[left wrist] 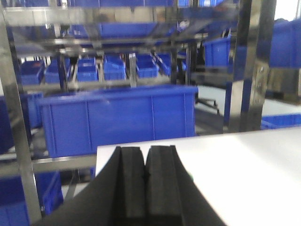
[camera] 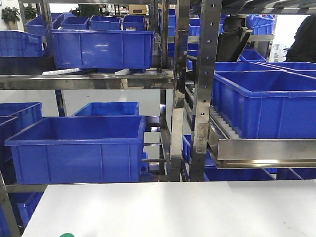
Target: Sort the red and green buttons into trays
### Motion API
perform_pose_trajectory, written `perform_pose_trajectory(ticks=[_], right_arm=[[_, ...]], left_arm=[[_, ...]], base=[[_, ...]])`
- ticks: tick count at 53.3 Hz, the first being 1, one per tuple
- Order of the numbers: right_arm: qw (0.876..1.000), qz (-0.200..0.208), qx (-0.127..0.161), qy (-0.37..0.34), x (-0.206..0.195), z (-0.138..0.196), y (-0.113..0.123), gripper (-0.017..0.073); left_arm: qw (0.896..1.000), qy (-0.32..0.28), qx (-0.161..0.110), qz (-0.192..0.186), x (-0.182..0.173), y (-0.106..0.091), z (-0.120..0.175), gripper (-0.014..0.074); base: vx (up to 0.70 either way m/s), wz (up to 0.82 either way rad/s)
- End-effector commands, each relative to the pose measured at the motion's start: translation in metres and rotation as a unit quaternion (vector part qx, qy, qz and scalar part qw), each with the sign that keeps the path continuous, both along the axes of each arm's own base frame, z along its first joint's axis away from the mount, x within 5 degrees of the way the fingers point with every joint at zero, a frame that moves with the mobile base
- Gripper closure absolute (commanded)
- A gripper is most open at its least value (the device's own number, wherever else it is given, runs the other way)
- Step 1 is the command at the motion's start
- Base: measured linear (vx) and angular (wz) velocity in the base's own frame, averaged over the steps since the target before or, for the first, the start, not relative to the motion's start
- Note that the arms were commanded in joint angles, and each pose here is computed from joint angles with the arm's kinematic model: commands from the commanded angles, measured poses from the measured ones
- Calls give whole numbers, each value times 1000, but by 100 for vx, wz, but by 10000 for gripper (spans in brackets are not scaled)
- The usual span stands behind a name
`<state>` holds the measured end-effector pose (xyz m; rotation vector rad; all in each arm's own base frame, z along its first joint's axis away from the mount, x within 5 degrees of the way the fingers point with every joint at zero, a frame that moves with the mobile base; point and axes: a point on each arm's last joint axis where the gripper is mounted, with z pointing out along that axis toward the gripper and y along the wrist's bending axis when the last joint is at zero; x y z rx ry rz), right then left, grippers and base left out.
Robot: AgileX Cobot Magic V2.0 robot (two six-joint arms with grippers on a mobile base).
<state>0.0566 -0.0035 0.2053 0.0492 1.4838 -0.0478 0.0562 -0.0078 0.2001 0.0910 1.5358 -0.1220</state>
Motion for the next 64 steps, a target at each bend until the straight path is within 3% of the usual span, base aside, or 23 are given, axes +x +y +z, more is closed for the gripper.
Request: perform_pose_trajectory(ticks=[1,6,14,19,24,32,44,55,64], right_arm=[[995,-1,-10,-95,-5,24,1,572],[991,-1,-11,-136,-14,57,1,572],[983,-4,-21,-184,-27,130,2,572],[984,-10,-50,-171,-9,172,1,572],[988,-8,-42,-146,19,196,-1,572],[996,-5,-31,-86,66,201,-5,572],[999,-3,-29,-46,94,189,-6,550],[998,-3,-29,-46,94,189,-6,358],[998,-3,-30,-51,94,189,-6,32]], left_arm=[[993,-111,-27,5,-4,2,23,599],[984,-170,-55,8,-10,4,46,599],[977,-197,-81,5,-14,5,107,599],[984,-173,-49,9,7,2,150,599],[991,-131,-38,7,40,-4,183,599],[995,-95,-44,6,85,-10,206,599],[996,-76,-38,9,115,-13,205,584],[998,-55,-27,9,124,-15,199,444],[998,-55,-27,9,124,-15,199,228]], base=[[0,0],[0,0],[0,0],[0,0],[0,0],[0,0],[0,0],[0,0],[0,0]])
